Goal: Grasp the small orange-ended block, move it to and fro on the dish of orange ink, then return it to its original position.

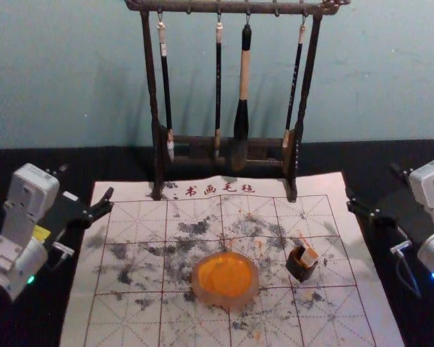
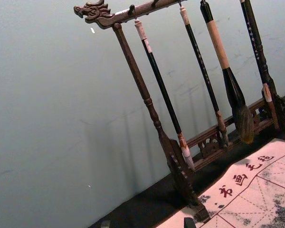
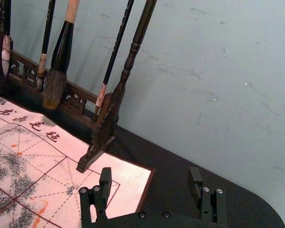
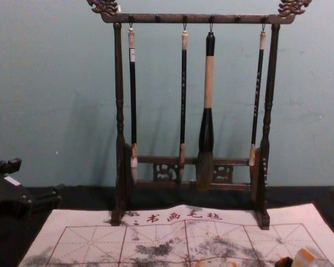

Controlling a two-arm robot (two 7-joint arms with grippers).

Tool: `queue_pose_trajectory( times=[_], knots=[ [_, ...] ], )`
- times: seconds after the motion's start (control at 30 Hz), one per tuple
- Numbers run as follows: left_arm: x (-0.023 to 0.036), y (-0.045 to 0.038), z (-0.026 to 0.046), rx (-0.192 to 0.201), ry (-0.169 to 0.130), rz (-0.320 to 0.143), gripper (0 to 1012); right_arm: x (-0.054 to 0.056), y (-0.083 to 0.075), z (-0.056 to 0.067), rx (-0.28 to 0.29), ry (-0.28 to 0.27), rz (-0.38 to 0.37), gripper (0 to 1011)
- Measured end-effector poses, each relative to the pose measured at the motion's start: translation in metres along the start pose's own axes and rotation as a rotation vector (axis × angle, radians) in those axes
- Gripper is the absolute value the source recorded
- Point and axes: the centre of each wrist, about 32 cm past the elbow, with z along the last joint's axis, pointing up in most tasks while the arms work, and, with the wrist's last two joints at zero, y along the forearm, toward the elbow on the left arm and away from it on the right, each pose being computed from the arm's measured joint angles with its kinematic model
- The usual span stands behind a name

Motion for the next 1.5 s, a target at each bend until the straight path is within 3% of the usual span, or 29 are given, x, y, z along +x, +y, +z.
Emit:
queue_pose_trajectory(
  times=[1.07,1.3,1.5],
  knots=[
    [0.0,0.0,0.0,0.0,0.0,0.0,1001,0.0,0.0,0.0,0.001,0.0,-0.002,1003],
    [0.0,0.0,0.0,0.0,0.0,0.0,1001,0.006,-0.003,0.004,0.04,0.013,0.007,1003],
    [0.0,0.0,0.0,0.0,0.0,0.0,1001,0.013,-0.02,0.008,0.094,0.03,0.089,1003]
  ],
)
